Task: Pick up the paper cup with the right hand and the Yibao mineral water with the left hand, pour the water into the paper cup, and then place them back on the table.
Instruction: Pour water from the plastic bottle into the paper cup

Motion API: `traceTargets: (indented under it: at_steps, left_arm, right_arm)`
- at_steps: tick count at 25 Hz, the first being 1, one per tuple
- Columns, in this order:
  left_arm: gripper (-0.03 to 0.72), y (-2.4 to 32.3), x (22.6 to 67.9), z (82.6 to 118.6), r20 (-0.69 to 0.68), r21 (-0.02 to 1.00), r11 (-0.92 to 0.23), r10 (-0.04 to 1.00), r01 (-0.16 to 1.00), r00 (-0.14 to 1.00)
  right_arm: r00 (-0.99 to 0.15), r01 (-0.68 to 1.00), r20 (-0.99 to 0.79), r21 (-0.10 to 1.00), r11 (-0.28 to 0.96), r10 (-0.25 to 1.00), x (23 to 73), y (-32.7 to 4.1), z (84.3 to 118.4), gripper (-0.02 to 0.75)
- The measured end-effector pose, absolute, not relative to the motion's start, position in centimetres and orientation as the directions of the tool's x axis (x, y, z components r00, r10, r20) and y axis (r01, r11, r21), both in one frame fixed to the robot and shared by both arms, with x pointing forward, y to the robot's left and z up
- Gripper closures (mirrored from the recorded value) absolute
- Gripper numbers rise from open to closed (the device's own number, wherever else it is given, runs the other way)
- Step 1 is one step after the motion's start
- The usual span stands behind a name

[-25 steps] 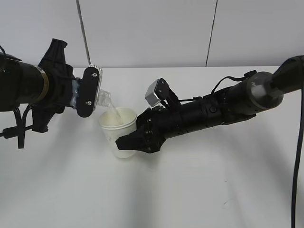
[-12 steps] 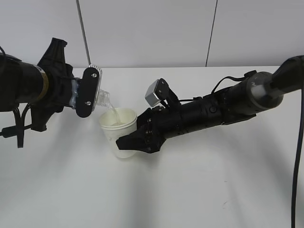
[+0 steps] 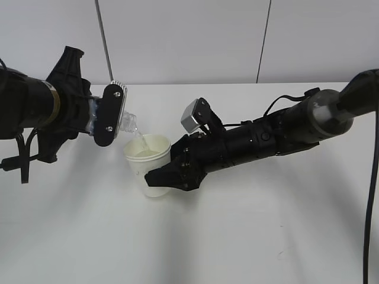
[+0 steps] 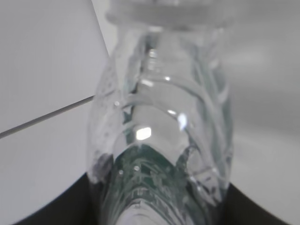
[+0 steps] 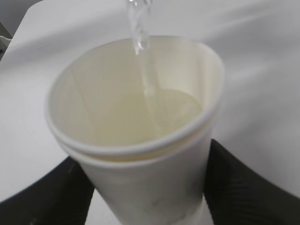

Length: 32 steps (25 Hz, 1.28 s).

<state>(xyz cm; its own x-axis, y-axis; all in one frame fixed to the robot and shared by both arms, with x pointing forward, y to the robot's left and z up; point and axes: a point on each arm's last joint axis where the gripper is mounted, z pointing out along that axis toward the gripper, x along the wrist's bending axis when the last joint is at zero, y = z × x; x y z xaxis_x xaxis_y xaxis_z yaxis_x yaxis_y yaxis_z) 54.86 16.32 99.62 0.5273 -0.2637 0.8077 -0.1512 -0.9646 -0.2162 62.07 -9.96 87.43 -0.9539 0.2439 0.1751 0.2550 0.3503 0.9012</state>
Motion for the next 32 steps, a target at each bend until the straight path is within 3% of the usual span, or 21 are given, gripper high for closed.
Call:
traceTargets:
  at_steps: [20,26,32]
  left_arm:
    - [0.365,16.34,54.87,99.63,0.810,-0.209,-0.967,-0.254,-0.143,0.528]
    - [0.365,16.35,54.76,99.47,0.822,-0.069,-0.996,-0.088,-0.054,0.563]
    - [0.365,16.04,54.58,99.22,0.803,0.020,-0.999,-0.004,-0.034,0.596]
  right_arm:
    - [-0.953,0.256,0.175,0.900,0.352,0.246,62.09,-9.98,87.38,0.213]
    - [-0.952,0.260,0.177,0.898,0.355,0.248,62.09,-9.99,87.19,0.214]
    - [-0.952,0.260,0.177,0.898,0.355,0.249,62.10,-9.99,87.18,0.214]
